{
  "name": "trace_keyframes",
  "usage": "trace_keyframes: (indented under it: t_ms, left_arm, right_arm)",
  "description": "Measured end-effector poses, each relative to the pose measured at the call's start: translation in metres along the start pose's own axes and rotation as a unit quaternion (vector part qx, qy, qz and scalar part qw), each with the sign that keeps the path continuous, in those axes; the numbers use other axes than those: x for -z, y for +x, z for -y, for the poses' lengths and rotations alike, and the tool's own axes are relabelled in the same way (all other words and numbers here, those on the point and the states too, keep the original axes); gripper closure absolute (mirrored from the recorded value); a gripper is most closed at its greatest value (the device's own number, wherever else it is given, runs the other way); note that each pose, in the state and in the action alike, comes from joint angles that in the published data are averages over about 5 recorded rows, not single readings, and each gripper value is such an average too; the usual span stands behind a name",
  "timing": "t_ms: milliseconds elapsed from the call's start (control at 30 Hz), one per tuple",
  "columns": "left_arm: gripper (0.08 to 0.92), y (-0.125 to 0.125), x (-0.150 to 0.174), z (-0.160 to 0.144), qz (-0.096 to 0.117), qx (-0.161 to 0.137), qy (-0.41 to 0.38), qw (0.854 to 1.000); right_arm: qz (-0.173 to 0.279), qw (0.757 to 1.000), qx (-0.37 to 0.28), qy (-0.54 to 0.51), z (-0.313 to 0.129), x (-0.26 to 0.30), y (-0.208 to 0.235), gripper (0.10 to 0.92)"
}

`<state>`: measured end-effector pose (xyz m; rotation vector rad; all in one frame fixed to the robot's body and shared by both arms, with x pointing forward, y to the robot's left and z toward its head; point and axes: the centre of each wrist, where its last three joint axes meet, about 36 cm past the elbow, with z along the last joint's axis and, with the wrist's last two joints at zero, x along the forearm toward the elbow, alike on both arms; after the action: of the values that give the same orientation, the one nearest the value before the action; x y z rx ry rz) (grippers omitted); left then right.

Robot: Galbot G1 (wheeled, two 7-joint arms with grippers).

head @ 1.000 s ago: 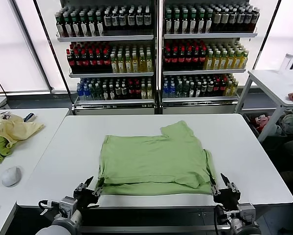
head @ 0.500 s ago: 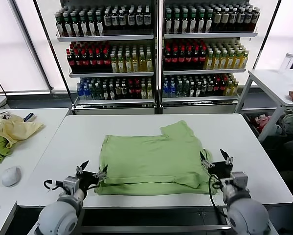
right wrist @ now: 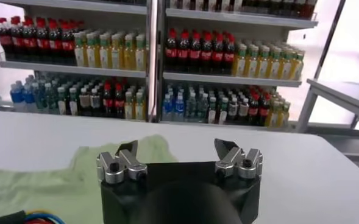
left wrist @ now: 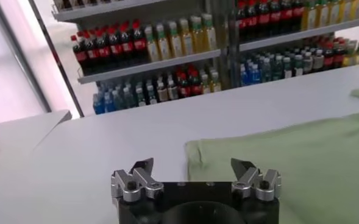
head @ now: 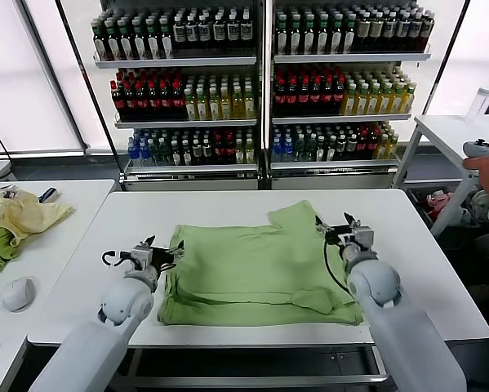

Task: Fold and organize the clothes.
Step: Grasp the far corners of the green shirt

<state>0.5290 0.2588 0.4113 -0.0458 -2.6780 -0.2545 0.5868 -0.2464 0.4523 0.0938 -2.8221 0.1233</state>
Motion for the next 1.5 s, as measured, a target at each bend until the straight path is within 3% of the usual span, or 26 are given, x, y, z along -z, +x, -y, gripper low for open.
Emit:
trace_keyframes:
  t_ms: [300,633,733,1267,1500]
  left_arm:
    - [0.177,-0.044,0.011,0.002,-0.019,0.015,0.016,1.0]
    - [0.177,-0.06,0.017,0.008,-0.04,-0.01,0.049,0.998]
    - [0.202,-0.062,0.016,0.009,-0.042,-0.018,0.055,0.997]
    - [0.648,-0.062,0.006,0.005,-0.051,-0.042,0.07,0.995]
    - [0.852,-0.056,0.001,0.002,-0.043,-0.053,0.082,0.994]
  right_arm:
    - [-0.037,0.999,-0.01,-0.006,-0.006,0.005,-0.049,0.2]
    - [-0.073,0.997,-0.009,-0.02,-0.013,-0.005,-0.077,0.202]
    - [-0.083,0.996,-0.006,-0.024,-0.015,-0.009,-0.08,0.244]
    - [-0.11,0.992,0.025,-0.052,-0.017,-0.023,-0.081,0.704]
    - [-0.1,0.993,0.03,-0.058,-0.013,-0.025,-0.074,0.884]
